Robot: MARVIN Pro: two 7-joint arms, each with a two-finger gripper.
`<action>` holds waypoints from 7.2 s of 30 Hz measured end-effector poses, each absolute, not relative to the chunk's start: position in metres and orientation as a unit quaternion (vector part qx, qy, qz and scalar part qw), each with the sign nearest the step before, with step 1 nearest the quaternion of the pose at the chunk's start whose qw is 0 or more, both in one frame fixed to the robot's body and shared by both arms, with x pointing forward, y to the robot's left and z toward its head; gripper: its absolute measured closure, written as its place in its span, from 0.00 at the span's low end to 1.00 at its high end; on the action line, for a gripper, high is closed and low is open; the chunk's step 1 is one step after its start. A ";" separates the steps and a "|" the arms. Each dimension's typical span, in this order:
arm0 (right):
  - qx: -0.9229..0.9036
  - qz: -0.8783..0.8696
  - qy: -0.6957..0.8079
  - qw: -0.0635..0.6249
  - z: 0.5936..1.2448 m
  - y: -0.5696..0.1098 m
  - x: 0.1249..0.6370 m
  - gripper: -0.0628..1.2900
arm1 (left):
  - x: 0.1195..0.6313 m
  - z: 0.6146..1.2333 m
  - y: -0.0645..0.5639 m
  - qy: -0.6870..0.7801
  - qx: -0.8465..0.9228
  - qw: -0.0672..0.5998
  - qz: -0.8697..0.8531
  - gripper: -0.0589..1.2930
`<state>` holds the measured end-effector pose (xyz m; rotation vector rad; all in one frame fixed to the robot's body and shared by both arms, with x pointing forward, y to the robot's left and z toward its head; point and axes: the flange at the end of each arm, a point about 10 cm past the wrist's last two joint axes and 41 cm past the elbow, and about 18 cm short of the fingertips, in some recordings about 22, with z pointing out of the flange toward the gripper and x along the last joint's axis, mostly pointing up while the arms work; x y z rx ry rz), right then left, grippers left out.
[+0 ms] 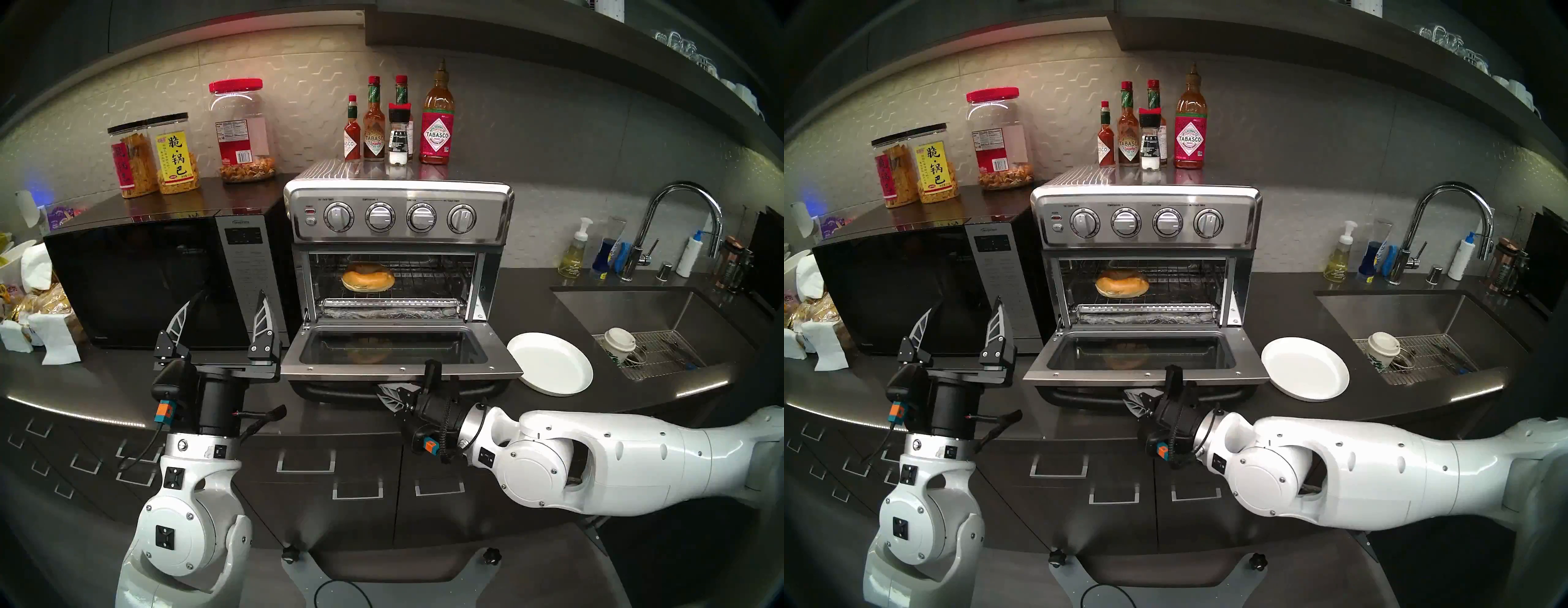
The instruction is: Open the oven and place the bagel inside on the rack
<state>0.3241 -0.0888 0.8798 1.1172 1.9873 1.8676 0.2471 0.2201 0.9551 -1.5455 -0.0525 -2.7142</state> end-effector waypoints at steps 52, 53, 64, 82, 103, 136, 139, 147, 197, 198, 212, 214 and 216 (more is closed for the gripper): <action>0.333 0.559 0.751 0.110 0.892 -0.088 0.330 0.97 | 0.247 0.955 0.220 -0.017 -0.495 0.009 -0.869 0.03; 0.334 0.557 0.752 0.109 0.892 -0.087 0.330 0.97 | 0.247 0.955 0.220 -0.017 -0.495 0.009 -0.869 0.03; 0.358 0.540 0.756 0.091 0.884 -0.072 0.331 0.97 | 0.247 0.955 0.220 -0.017 -0.495 0.009 -0.869 0.03; 0.372 0.552 0.742 0.079 0.897 -0.056 0.337 0.97 | 0.247 0.954 0.220 -0.017 -0.495 0.009 -0.868 0.03; 0.325 0.623 0.700 0.124 0.986 -0.043 0.373 0.97 | 0.248 0.954 0.220 -0.017 -0.495 0.009 -0.869 0.03; 0.377 0.545 0.719 0.209 1.083 -0.086 0.476 0.97 | 0.248 0.955 0.220 -0.017 -0.494 0.009 -0.869 0.03; 0.381 0.543 0.720 0.205 1.086 -0.092 0.474 0.97 | 0.248 0.955 0.220 -0.017 -0.495 0.009 -0.869 0.03; 0.396 0.538 0.714 0.208 1.094 -0.118 0.459 0.97 | 0.248 0.954 0.220 -0.017 -0.495 0.009 -0.869 0.03; 0.557 0.501 0.601 0.279 1.075 -0.292 0.410 0.97 | 0.249 0.954 0.220 -0.017 -0.495 0.009 -0.869 0.03; 0.559 0.502 0.598 0.280 1.075 -0.294 0.410 0.97 | 0.249 0.954 0.220 -0.017 -0.495 0.009 -0.869 0.03; 0.586 0.516 0.579 0.233 1.048 -0.298 0.401 0.97 | 0.250 0.954 0.221 -0.017 -0.494 0.010 -0.869 0.03; 0.592 0.518 0.577 0.221 1.041 -0.297 0.398 0.97 | 0.250 0.954 0.221 -0.017 -0.494 0.010 -0.869 0.03; 0.596 0.519 0.574 0.213 1.035 -0.296 0.396 0.97 | 0.250 0.954 0.221 -0.017 -0.494 0.010 -0.869 0.03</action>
